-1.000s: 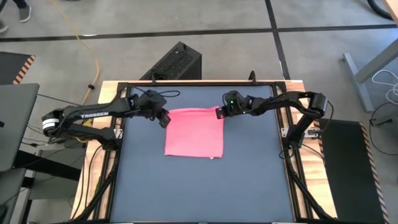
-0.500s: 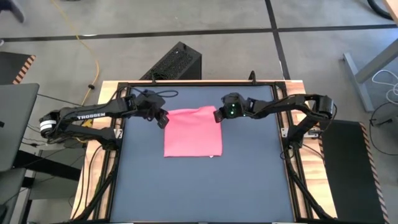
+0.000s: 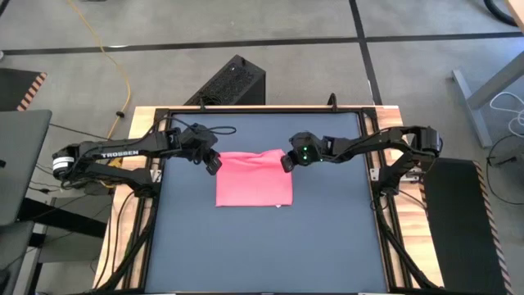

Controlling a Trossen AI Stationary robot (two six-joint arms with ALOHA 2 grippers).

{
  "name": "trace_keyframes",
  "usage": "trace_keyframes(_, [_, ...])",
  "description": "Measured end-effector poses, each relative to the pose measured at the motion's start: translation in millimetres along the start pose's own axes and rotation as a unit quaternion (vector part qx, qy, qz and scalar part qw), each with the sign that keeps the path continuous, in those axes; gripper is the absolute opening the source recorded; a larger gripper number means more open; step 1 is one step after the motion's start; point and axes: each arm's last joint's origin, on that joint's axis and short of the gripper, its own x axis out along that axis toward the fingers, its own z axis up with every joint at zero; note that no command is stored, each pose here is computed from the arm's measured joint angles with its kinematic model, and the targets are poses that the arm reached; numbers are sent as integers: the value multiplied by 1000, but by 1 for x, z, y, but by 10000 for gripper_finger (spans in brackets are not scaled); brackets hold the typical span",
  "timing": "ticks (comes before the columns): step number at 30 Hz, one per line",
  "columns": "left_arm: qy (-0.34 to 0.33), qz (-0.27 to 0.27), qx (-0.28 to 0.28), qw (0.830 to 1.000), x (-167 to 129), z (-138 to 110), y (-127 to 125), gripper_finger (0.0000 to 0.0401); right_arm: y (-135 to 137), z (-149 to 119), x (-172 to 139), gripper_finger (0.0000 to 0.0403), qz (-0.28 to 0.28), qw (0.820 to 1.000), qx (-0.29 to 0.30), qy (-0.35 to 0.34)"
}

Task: Roll towel
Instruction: Fold the pink towel

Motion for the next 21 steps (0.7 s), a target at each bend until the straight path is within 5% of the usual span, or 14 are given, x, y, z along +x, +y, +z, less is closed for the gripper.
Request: trace_keyframes(21, [-12, -8, -4, 1000, 0, 2, -1, 0, -8, 28, -23, 31, -15, 997, -1, -78])
